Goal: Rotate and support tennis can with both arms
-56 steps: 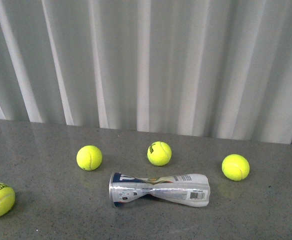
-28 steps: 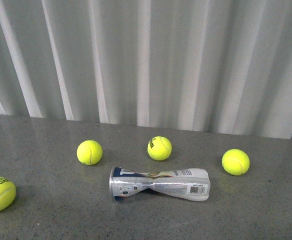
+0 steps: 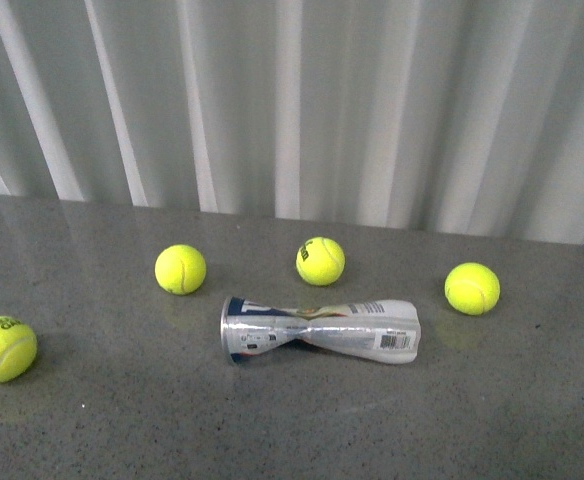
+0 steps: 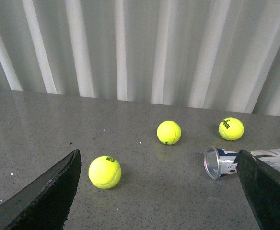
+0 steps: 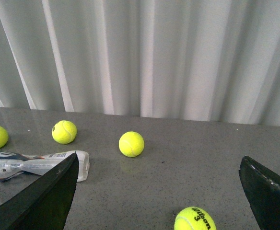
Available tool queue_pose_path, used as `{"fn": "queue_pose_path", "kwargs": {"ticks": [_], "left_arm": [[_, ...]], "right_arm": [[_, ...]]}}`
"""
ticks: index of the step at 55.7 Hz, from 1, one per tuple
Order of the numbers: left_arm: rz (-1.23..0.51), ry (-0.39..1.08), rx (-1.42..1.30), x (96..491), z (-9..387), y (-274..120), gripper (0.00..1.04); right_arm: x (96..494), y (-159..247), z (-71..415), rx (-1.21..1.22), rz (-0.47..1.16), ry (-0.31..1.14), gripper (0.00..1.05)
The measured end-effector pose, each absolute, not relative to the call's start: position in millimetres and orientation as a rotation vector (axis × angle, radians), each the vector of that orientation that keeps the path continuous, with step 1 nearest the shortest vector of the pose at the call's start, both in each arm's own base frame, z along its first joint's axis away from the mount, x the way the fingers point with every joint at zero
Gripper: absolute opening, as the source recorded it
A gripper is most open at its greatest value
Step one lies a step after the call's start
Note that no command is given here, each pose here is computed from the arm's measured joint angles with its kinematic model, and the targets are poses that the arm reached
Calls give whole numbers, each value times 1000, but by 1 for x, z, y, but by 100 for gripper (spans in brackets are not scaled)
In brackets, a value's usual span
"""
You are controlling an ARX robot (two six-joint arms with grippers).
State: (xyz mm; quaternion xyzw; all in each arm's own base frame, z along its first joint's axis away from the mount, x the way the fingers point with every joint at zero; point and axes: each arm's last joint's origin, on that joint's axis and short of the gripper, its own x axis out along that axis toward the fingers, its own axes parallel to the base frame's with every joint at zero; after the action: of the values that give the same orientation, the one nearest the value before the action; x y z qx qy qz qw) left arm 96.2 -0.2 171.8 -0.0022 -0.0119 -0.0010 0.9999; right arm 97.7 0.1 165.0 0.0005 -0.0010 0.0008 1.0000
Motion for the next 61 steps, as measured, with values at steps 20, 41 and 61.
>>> {"fn": "queue_pose_path", "kwargs": {"ticks": [20, 41, 61], "left_arm": [[-28, 135, -76, 98, 170, 0, 98], [-427, 525, -362, 242, 183, -9, 98], [-514, 713, -338, 344, 102, -51, 98]], "right_arm": [[98, 0, 165, 1, 1, -2, 98], [98, 0, 165, 1, 2, -2, 98], [98, 0, 165, 1, 2, -2, 98]]}}
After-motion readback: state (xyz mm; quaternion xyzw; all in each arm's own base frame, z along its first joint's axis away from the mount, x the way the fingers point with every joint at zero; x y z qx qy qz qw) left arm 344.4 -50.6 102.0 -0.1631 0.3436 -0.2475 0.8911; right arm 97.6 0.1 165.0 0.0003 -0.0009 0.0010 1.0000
